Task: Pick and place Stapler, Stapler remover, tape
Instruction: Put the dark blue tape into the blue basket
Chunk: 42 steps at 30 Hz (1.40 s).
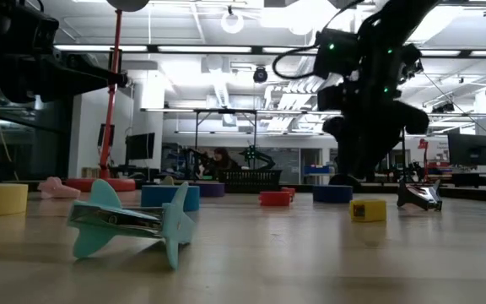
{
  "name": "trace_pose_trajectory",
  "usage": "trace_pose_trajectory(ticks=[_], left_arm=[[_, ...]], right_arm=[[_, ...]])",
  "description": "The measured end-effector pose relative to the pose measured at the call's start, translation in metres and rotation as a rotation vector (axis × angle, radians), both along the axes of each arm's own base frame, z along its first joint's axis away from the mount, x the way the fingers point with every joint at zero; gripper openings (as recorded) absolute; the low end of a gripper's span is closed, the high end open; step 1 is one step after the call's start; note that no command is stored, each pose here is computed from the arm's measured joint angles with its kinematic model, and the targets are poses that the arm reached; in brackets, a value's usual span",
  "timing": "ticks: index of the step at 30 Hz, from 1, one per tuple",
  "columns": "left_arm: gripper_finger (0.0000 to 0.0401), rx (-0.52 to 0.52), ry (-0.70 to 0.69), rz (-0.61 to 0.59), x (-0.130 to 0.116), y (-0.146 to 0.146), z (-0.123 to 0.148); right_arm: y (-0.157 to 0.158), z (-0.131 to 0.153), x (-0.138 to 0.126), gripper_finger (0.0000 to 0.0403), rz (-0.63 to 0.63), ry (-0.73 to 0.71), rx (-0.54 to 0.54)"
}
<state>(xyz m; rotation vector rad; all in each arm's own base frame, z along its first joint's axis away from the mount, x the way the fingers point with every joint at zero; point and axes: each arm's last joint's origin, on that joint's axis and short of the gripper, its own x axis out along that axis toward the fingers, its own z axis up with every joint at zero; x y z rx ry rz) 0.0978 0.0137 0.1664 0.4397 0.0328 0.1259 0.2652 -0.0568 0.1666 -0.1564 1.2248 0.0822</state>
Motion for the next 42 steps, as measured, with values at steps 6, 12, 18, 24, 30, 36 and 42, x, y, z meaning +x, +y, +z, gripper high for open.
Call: trace_pose_trajectory(ticks=[6, 12, 18, 24, 30, 36, 42], left_arm=[[0.0316, 0.000, 0.000, 0.000, 0.000, 0.000, 0.000], [0.0316, 0.000, 0.000, 0.000, 0.000, 0.000, 0.000], [0.0316, 0.000, 0.000, 0.000, 0.000, 0.000, 0.000], [0.0316, 0.000, 0.000, 0.000, 0.000, 0.000, 0.000], [0.0316, 0.000, 0.000, 0.000, 0.000, 0.000, 0.000], [0.0316, 0.000, 0.000, 0.000, 0.000, 0.000, 0.000], [0.0316, 0.000, 0.000, 0.000, 0.000, 0.000, 0.000]], right_arm=[[-0.002, -0.013, 0.008, 0.0220, 0.011, 0.021, 0.007], [-0.003, -0.024, 0.012, 0.0220, 0.014, 0.048, 0.013], [-0.003, -0.026, 0.012, 0.0203, 0.019, 0.054, 0.013], [-0.004, -0.026, 0.012, 0.0153, 0.010, 0.062, -0.012], [-0.005, -0.027, 0.010, 0.0084, -0.006, 0.088, -0.056], [-0.005, -0.027, 0.009, 0.0031, -0.007, 0.106, -0.058], [-0.004, -0.027, 0.008, 0.0031, -0.024, 0.125, -0.047]])
